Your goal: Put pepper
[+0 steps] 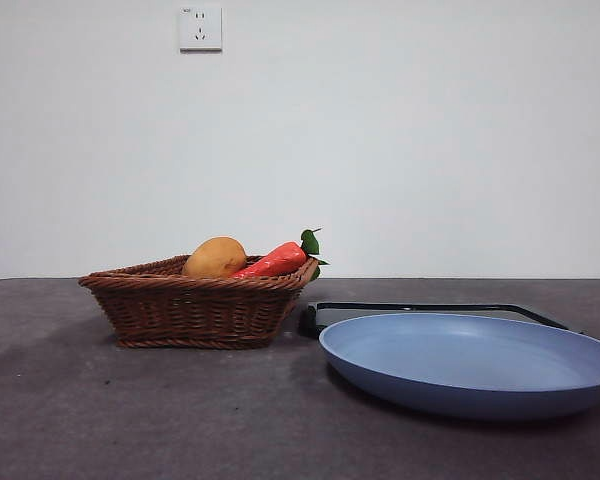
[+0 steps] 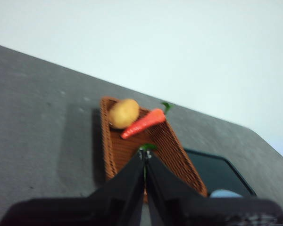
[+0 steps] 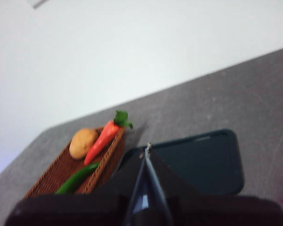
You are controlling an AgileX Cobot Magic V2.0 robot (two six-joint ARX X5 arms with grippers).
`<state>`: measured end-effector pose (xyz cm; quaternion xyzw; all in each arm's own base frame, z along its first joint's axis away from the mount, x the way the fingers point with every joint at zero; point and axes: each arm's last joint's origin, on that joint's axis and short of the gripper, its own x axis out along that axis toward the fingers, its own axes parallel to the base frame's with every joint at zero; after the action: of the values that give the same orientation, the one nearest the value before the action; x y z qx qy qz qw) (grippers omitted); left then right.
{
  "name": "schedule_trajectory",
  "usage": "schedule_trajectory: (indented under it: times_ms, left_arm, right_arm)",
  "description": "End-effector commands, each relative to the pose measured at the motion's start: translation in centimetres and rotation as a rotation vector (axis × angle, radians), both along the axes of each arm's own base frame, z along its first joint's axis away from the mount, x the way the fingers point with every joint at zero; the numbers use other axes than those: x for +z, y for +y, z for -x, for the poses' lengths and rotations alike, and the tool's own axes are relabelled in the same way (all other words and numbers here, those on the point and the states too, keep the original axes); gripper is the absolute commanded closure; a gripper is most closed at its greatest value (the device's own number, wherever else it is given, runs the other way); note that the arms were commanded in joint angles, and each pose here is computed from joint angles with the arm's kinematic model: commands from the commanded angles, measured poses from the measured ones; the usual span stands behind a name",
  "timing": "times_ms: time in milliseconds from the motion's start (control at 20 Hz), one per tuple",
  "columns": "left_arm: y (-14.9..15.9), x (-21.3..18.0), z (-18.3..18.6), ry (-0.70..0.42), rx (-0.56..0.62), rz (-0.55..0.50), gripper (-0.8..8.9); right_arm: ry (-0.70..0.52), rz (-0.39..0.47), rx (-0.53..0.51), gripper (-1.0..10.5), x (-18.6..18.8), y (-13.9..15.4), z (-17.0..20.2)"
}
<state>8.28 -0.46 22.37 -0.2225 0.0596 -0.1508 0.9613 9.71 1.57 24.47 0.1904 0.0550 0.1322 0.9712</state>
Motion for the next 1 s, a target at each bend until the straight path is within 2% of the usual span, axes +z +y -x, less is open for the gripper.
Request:
schedule_trajectory:
  times_ms: [50, 300, 650, 850, 1000]
  left_arm:
    - [-0.1, 1.4, -0.2, 0.015, -0.046, -0.066, 8.07]
    - [-0.2, 4.3, -1.4, 0.112, -0.176, -0.171, 8.07]
    - [-0.4, 7.4, -3.2, 0.246, -0.364, -0.265, 8.07]
    - [-0.4, 8.6, -3.9, 0.316, -0.409, -0.307, 8.07]
    - [-0.3, 8.9, -4.1, 0.324, -0.412, -0.305, 8.04]
  right_arm:
    - [0.038, 0.073, 0.055, 9.4, 2.3, 0.2, -0.3]
    - [0.197, 0.189, 0.148, 9.4, 5.5, 0.5, -1.0]
    - [0.441, 0.353, 0.265, 9.4, 8.0, 0.6, -1.6]
    - [0.558, 0.423, 0.317, 9.4, 8.5, 0.6, -1.7]
    - [0.59, 0.431, 0.329, 9.3, 8.3, 0.7, -2.0]
